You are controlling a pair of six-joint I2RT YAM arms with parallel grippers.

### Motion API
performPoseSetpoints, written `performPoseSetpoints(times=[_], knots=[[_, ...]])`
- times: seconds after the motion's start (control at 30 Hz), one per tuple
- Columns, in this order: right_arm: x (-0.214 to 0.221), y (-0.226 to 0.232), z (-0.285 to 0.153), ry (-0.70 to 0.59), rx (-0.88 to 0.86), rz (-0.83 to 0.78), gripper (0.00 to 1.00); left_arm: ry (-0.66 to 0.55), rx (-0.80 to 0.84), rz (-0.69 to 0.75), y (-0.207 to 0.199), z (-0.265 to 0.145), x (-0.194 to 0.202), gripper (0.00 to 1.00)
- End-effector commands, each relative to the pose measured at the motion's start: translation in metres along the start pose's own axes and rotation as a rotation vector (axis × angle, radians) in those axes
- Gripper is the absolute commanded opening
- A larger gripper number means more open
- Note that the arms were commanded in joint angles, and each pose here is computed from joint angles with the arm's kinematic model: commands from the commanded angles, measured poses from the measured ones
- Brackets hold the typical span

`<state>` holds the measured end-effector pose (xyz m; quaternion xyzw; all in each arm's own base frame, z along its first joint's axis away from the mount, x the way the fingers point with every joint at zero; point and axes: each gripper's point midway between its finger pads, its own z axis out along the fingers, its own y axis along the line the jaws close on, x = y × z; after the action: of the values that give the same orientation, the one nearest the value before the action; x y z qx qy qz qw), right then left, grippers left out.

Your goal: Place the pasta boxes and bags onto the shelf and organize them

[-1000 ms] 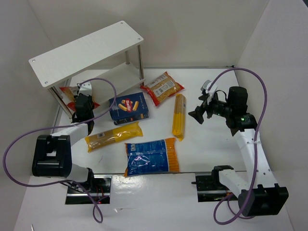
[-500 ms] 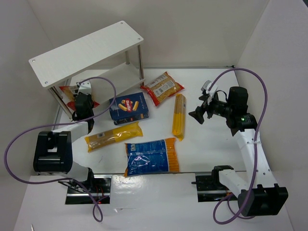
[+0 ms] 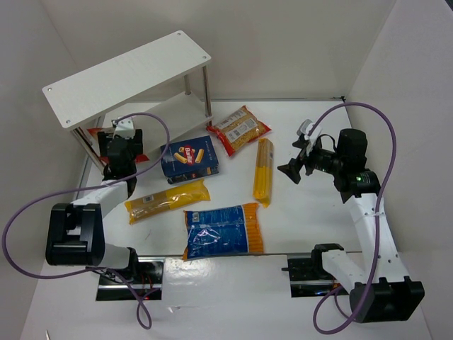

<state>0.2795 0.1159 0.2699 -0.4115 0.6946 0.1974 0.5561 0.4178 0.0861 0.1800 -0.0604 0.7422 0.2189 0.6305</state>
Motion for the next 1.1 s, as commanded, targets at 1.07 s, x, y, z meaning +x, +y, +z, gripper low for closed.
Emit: performPoseSetpoints(times=[1.07], knots=[[0.015,-0.07,-0.052,0.089,0.634,0.351,1.0,0.11,0.828,0.09,-0.087,-0.2,-0.073,1.0]])
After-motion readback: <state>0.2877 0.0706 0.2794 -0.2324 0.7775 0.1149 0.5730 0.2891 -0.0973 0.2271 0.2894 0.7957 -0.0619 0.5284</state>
